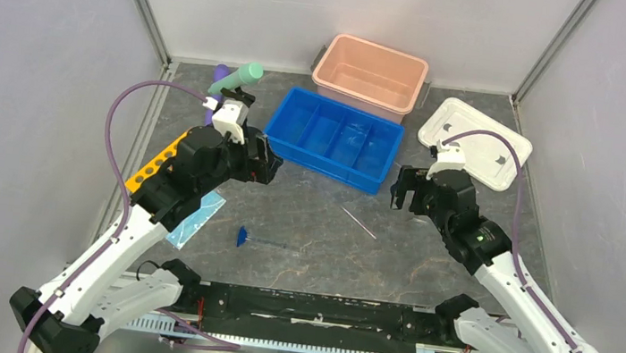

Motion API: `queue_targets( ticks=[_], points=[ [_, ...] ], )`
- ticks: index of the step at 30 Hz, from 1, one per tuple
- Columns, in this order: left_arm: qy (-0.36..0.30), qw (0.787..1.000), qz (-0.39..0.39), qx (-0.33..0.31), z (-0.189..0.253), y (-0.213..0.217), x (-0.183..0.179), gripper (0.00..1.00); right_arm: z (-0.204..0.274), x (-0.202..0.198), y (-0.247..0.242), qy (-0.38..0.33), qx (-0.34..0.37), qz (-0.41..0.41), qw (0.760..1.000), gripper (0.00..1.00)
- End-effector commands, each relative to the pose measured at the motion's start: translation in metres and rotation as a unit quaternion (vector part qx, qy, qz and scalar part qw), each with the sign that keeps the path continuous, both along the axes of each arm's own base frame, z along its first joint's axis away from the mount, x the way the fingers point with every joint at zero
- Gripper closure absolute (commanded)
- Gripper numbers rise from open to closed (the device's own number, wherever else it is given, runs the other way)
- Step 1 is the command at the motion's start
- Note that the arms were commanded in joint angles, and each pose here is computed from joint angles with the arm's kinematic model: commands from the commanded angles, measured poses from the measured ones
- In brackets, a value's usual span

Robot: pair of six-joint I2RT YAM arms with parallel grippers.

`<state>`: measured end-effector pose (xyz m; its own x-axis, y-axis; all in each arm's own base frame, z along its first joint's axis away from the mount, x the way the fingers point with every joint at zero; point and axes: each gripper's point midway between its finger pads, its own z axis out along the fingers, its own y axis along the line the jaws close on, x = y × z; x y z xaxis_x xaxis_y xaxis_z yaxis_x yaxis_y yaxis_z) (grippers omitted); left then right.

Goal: Organize the chemistry lab equipment

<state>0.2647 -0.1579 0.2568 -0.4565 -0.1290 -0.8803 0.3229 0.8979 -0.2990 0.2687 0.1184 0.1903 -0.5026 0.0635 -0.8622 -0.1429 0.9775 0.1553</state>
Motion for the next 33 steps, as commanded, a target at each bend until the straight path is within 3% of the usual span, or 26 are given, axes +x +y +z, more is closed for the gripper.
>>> queue_targets(
  ticks=[1,17,23,28,33],
  points=[
    [-0.018,1.0,-0.003,-0.003,0.007,-0.001,0.002,0.0,0.007,0.001,-0.004,-0.014,0.005,-0.012,1.0,0.02],
    [-0.027,1.0,-0.004,-0.01,0.014,0.0,-0.001,0.0,-0.001,0.002,-0.011,-0.003,-0.007,-0.031,0.999,0.02],
    [-0.019,0.999,-0.017,-0.028,0.015,-0.007,-0.003,0.0,-0.031,-0.008,-0.034,0.05,-0.083,-0.058,0.994,0.02],
    [-0.018,1.0,-0.003,-0.012,0.006,-0.001,-0.002,0.0,-0.064,-0.018,-0.047,0.103,-0.129,-0.069,0.984,0.19],
    [-0.029,1.0,-0.004,-0.011,0.009,0.001,-0.003,0.0,-0.091,-0.027,-0.049,0.144,-0.119,-0.097,0.978,0.52]
  ],
)
